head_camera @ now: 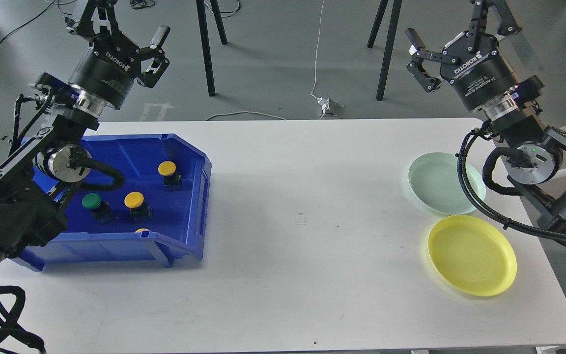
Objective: Pass button and place on color plate
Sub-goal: 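Move the left gripper down into the blue bin toward the buttons, then grasp a yellow button in the bin with the left gripper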
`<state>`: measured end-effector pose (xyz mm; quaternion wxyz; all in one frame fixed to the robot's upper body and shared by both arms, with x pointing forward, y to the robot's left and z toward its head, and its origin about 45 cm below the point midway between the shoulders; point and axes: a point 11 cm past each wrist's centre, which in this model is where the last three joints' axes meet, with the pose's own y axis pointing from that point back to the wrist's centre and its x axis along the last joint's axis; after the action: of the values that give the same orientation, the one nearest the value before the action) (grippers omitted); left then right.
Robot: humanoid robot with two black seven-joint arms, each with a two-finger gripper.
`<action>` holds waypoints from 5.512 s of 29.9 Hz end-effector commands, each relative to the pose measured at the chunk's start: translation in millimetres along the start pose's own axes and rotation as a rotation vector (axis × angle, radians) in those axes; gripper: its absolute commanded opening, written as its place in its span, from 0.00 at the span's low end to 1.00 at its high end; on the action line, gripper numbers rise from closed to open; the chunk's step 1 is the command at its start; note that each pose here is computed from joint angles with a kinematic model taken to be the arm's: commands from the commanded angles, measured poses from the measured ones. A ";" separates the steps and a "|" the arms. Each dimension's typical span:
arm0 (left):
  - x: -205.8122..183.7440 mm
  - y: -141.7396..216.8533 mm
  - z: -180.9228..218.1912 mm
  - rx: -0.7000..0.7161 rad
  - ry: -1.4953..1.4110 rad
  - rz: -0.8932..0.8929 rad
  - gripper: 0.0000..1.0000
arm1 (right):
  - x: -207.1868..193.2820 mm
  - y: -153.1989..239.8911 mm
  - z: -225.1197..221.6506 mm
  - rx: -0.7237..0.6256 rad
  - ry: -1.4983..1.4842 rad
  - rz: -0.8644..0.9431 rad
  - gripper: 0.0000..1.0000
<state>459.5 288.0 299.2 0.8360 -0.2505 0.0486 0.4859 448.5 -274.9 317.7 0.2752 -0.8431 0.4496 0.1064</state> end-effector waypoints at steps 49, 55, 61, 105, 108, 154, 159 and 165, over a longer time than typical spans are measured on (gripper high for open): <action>-2.9 158.7 56.6 0.852 -1.515 -0.844 1.00 | 12.5 24.6 26.5 -0.039 -0.037 0.059 0.99; 26.1 168.3 28.4 0.946 -1.478 -0.821 1.00 | 14.8 26.5 27.2 -0.041 -0.036 0.066 0.99; 44.7 165.1 11.1 1.017 -1.462 -0.809 1.00 | 16.8 29.1 28.9 -0.045 -0.036 0.073 0.99; 77.8 168.3 -75.5 1.179 -1.424 -0.818 0.97 | 20.1 37.4 35.5 -0.058 -0.045 0.089 0.99; 80.3 175.5 -83.0 1.199 -1.435 -0.838 0.97 | 20.3 38.0 36.0 -0.059 -0.045 0.090 0.99; 88.9 180.3 -85.1 1.193 -1.482 -0.818 0.43 | 21.8 41.2 38.2 -0.062 -0.048 0.097 0.99; 88.7 180.9 -85.7 1.195 -1.482 -0.823 0.38 | 22.1 41.8 38.6 -0.063 -0.049 0.099 0.99; 89.0 178.9 -84.4 1.193 -1.486 -0.821 0.34 | 22.4 43.2 39.5 -0.064 -0.051 0.101 0.99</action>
<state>368.5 390.8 128.6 0.7454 0.5696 -0.3340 0.0917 429.1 -287.5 259.9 0.2533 -0.8251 0.4806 0.1555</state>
